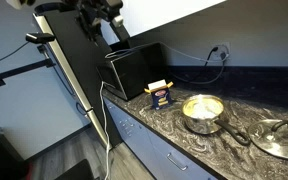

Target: Remove the fork from the pot

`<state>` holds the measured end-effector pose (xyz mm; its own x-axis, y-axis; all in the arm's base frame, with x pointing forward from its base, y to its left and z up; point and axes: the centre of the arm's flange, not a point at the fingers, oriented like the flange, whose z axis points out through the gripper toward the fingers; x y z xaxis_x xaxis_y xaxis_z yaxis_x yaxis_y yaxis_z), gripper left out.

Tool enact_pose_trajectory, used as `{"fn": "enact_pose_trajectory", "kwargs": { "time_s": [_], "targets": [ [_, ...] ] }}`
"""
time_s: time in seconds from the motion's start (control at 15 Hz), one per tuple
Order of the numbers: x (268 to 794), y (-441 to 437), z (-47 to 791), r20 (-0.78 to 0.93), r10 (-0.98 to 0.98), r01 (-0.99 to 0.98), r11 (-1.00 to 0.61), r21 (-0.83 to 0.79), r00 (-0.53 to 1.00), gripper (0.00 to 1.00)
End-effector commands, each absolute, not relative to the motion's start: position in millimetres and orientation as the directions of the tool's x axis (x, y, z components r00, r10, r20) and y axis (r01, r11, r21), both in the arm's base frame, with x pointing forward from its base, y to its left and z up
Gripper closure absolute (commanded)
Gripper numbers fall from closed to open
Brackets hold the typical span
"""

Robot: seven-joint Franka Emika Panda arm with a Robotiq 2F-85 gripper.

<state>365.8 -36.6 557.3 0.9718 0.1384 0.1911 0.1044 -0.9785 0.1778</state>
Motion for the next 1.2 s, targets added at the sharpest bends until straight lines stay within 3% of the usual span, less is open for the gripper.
{"fn": "enact_pose_trajectory", "kwargs": {
  "time_s": [0.0, 0.47, 1.13],
  "targets": [
    [365.8, -36.6, 557.3, 0.191, 0.138, 0.104, -0.979, 0.178, 0.972, 0.0],
    [381.4, -35.8, 549.3, 0.198, 0.147, 0.118, -0.981, 0.154, 0.969, 0.0],
    [518.3, -38.9, 442.0, 0.294, 0.279, 0.28, -0.959, 0.039, 0.914, 0.0]
  ]
}}
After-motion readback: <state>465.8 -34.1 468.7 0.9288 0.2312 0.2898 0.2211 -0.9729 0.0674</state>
